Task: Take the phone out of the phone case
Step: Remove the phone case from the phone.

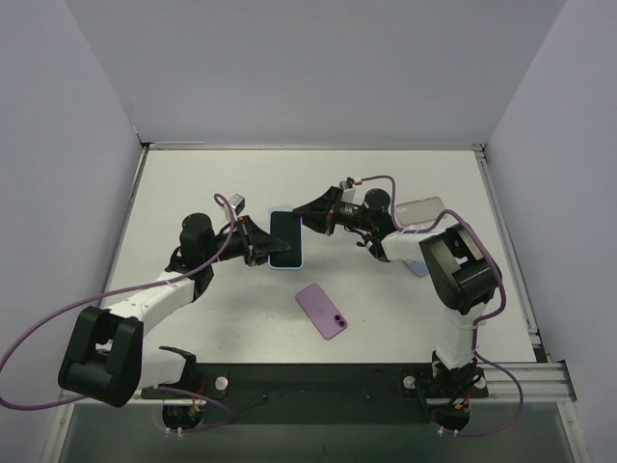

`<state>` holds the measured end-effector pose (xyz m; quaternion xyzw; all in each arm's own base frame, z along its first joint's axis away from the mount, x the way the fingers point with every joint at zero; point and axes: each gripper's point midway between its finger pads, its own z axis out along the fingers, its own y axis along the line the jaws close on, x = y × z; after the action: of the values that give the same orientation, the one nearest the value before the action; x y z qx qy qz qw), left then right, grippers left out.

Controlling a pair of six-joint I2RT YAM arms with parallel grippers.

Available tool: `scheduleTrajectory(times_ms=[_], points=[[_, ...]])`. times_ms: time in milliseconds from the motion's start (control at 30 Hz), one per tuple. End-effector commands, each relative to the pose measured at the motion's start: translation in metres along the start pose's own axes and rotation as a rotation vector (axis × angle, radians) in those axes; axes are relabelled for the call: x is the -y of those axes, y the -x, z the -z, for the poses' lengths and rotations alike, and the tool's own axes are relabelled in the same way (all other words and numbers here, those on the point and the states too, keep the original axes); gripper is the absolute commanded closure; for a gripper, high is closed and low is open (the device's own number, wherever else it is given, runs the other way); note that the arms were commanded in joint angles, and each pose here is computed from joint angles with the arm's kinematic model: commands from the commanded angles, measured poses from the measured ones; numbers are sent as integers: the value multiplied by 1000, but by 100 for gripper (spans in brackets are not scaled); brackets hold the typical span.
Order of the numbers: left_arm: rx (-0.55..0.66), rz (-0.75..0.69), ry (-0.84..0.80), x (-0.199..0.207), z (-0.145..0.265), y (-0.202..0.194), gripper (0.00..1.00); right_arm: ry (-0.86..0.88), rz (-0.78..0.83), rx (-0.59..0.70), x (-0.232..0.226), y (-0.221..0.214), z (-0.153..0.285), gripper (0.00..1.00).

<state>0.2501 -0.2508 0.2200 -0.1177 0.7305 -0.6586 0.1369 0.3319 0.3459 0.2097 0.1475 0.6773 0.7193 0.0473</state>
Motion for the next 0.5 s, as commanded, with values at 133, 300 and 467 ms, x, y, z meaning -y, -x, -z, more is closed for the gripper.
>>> scheduleTrajectory(times_ms=[133,300,467], points=[[19,-102,-101,35,-1,6,100,247,299,-67,-54,-30,12,89],[25,-111,-108,37,-1,8,100,259,248,-49,-60,-29,13,100],[38,-139,-132,49,-4,15,100,327,177,-19,-96,-30,15,100]])
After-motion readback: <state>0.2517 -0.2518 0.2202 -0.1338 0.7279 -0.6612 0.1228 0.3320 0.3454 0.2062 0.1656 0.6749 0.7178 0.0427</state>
